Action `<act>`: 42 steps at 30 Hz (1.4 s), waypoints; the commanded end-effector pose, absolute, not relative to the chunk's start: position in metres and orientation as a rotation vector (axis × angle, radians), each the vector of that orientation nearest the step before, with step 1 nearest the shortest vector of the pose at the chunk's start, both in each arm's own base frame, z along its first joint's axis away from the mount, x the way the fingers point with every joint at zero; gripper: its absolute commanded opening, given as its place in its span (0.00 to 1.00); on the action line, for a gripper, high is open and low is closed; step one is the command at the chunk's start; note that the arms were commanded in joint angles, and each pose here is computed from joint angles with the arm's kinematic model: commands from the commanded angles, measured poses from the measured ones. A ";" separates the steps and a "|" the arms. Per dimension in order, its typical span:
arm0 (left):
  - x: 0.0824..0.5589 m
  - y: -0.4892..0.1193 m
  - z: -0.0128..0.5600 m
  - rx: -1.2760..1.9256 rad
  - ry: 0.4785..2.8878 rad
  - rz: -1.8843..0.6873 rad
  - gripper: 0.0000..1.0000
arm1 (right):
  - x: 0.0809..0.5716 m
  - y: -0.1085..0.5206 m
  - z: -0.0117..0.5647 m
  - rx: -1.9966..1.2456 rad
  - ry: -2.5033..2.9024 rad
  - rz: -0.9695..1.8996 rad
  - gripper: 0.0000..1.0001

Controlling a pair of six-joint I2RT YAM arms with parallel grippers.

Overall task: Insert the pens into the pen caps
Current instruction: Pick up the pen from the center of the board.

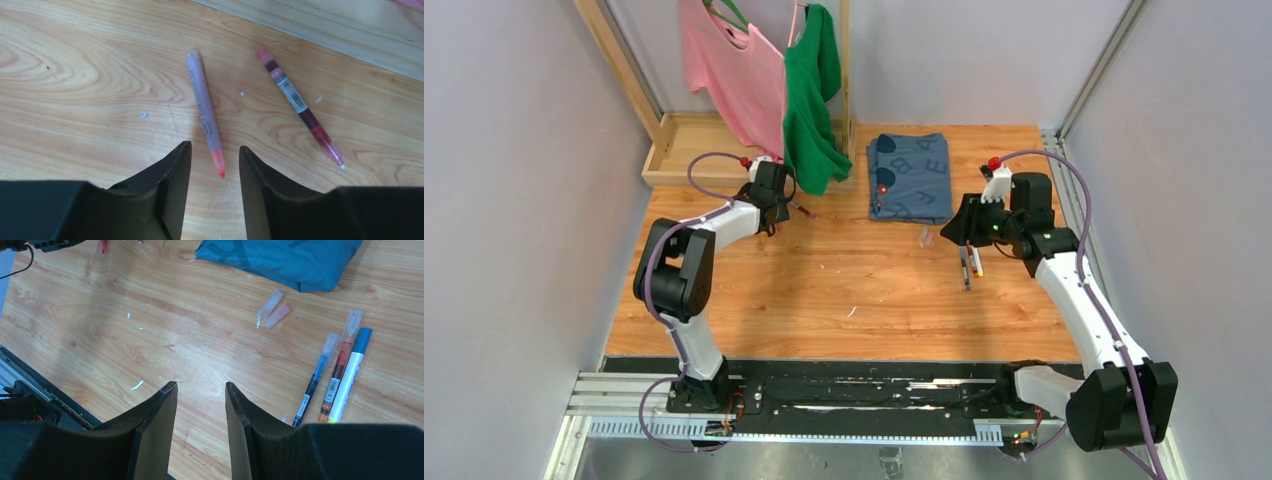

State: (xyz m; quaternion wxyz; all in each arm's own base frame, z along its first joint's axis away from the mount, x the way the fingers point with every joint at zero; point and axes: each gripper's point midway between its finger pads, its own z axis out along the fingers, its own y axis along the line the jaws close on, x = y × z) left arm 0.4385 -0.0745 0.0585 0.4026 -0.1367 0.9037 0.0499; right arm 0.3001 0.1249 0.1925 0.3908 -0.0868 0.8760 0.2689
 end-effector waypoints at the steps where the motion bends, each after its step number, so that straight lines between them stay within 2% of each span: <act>1: 0.448 -0.066 0.054 -0.408 2.295 0.134 0.43 | 0.298 0.127 0.197 -0.217 2.198 0.722 0.41; 15: 0.455 -0.056 0.026 -0.462 2.375 0.087 0.35 | 0.293 0.131 0.194 -0.214 2.200 0.767 0.41; 19: 0.452 -0.052 0.019 -0.463 2.403 0.085 0.26 | 0.291 0.132 0.193 -0.209 2.199 0.776 0.41; 22: 0.449 -0.048 0.012 -0.500 2.421 0.020 0.11 | 0.288 0.133 0.192 -0.210 2.199 0.786 0.40; 26: 0.439 -0.045 0.012 -0.516 2.418 -0.011 0.01 | 0.285 0.134 0.189 -0.213 2.201 0.799 0.40; 31: 0.417 -0.055 0.025 -0.531 2.368 -0.133 0.00 | 0.281 0.140 0.191 -0.238 2.184 0.842 0.40; 35: 0.390 -0.089 0.035 -0.530 2.326 -0.406 0.00 | 0.279 0.145 0.189 -0.244 2.169 0.887 0.40; 42: 0.328 -0.160 0.051 -0.439 2.299 -0.661 0.00 | 0.269 0.169 0.172 -0.246 2.206 0.926 0.40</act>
